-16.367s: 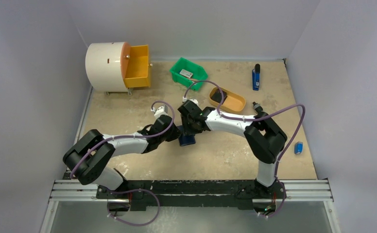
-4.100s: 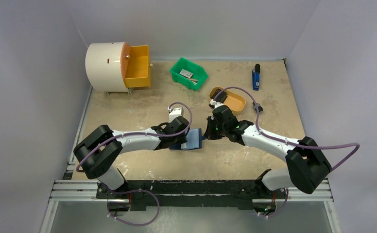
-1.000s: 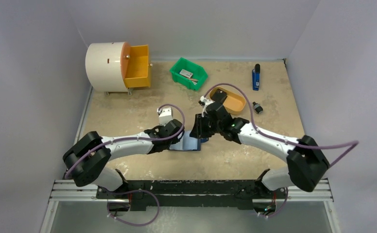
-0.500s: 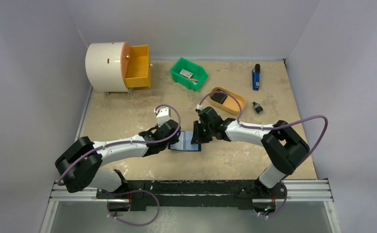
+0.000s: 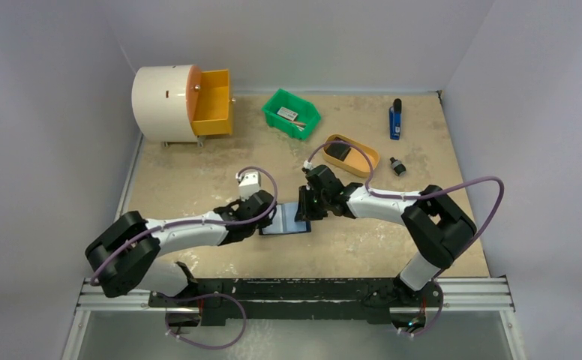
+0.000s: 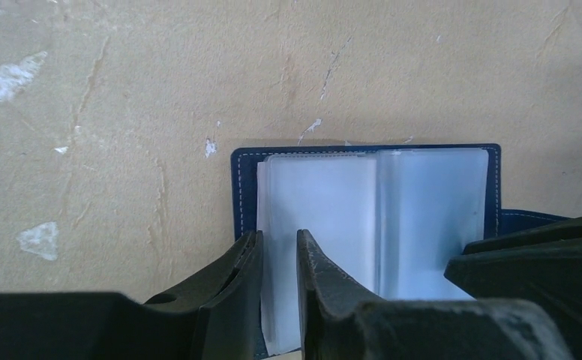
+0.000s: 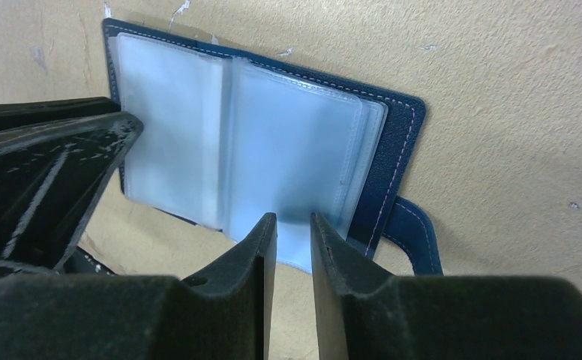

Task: Put the credit cards into the card holder
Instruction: Open the card holder at the center of the board.

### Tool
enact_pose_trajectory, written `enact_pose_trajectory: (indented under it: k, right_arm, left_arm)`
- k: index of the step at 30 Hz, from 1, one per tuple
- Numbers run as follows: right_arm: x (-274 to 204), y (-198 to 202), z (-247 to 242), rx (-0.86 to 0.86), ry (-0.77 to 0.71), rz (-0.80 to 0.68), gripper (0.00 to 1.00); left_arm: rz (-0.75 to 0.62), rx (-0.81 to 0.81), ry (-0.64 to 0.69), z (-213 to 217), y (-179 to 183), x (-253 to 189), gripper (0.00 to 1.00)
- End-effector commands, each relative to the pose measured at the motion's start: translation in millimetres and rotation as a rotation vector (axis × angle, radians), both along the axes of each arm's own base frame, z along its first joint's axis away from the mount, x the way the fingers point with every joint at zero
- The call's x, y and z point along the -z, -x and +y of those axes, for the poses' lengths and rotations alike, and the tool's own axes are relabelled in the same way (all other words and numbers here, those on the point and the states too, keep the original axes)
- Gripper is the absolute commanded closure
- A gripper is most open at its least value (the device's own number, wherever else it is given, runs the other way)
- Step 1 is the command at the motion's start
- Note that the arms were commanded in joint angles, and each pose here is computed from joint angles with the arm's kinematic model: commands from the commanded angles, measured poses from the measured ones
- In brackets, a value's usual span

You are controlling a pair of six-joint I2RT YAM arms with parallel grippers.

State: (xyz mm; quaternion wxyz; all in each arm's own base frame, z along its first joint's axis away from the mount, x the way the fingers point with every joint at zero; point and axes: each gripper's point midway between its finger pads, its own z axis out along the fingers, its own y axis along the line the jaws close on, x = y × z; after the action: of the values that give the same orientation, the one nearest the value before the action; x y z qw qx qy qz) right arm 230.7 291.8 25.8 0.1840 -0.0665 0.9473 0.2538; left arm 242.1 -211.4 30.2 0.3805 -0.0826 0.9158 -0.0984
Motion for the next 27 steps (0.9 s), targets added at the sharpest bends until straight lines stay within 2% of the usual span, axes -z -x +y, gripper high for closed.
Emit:
enact_pose_trajectory:
  k: [1,4,7,14,20,27]
  right_arm:
    - [-0.6,-4.7,-7.9,0.013,0.03,-0.029,0.74]
    - [-3.1,-7.7,-7.6,0.012,0.033,-0.043,0.74]
    - [-4.0,-10.6,-6.8,0.014,0.036,-0.054,0.74]
    - [-2.5,-10.3,-7.5,0.017,0.041,-0.049,0.74]
    - [-0.3,-8.3,-8.9,0.018,0.046,-0.041,0.74]
    - [0.9,-8.8,-8.9,0.021,0.042,-0.043,0.74]
  left_arm:
    - [-0.102,-0.026,0.052,-2.5,-13.1,-45.9,0.76]
    - [-0.164,-0.013,0.108,-7.9,-18.0,-81.8,0.72]
    - [-0.183,0.049,0.169,-24.3,-18.5,-99.8,0.67]
    - [-0.12,0.201,0.3,-70.0,-10.0,-82.4,0.68]
    - [-0.032,0.078,0.142,-37.3,-7.0,-28.6,0.81]
    - [-0.012,0.001,0.04,-6.3,-1.1,-0.2,0.83]
